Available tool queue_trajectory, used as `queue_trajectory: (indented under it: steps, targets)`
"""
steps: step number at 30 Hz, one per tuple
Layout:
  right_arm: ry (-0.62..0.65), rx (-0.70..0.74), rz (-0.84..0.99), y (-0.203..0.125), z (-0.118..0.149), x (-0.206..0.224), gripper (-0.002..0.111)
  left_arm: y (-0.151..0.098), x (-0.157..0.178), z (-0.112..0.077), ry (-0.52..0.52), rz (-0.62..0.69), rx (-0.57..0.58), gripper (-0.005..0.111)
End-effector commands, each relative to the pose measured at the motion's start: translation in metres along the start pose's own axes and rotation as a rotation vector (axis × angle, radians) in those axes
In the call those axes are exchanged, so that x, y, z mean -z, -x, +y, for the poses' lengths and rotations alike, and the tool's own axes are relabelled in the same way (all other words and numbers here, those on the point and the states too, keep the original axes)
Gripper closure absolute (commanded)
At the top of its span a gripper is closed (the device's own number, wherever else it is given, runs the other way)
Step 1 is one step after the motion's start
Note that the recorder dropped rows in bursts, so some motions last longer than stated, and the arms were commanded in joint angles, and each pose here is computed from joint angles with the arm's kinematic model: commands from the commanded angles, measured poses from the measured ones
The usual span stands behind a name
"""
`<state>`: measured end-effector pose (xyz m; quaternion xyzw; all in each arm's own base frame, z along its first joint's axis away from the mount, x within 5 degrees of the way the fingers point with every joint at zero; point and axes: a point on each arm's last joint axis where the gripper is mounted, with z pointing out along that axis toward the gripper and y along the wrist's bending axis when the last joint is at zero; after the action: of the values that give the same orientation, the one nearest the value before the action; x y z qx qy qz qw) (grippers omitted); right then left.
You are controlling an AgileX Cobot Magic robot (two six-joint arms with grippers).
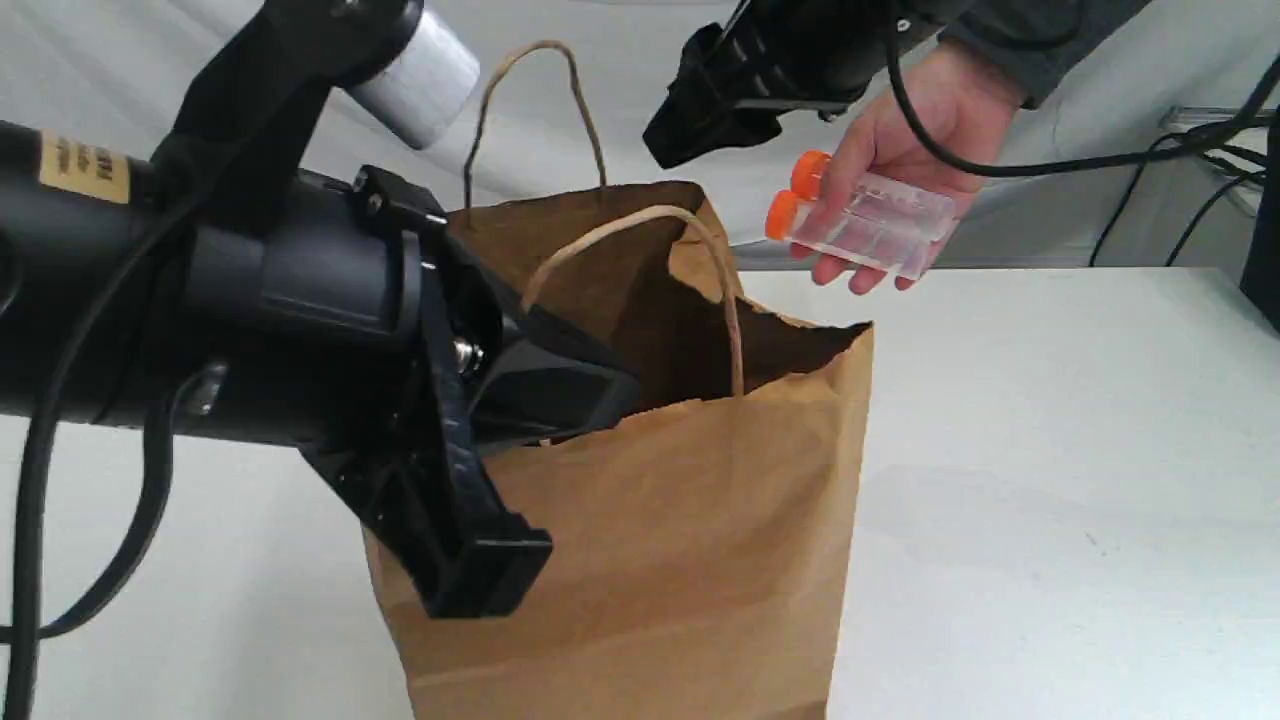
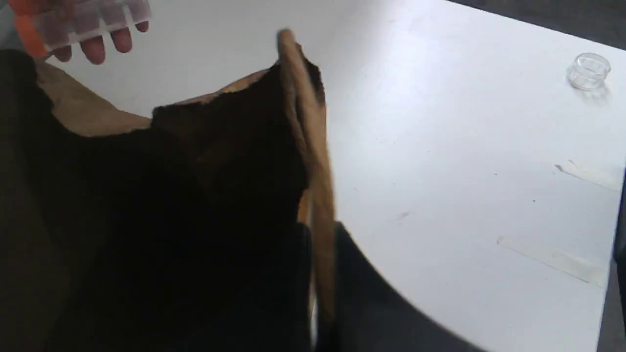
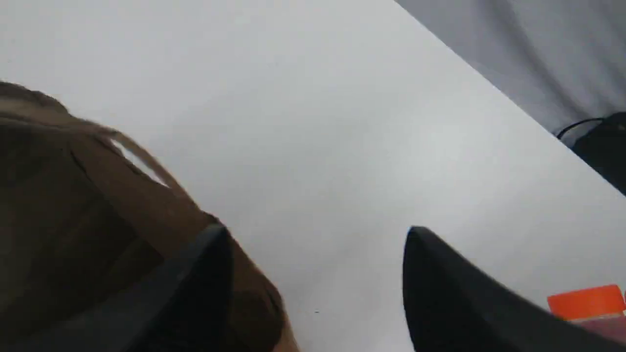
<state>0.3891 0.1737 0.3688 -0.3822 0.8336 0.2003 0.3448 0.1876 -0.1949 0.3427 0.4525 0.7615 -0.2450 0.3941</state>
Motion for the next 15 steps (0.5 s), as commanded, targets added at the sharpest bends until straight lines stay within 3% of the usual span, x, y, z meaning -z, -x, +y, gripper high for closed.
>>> queue_trajectory:
  steps: [1, 15]
  targets:
    - [0.046, 0.008, 0.016, 0.000, 0.007, 0.005, 0.056, -0.001, 0.001, -0.001, -0.001, -0.005, 0.010, 0.107]
    - [0.027, 0.073, 0.153, -0.014, 0.007, -0.040, 0.056, -0.001, 0.001, -0.001, -0.001, -0.005, 0.010, 0.107]
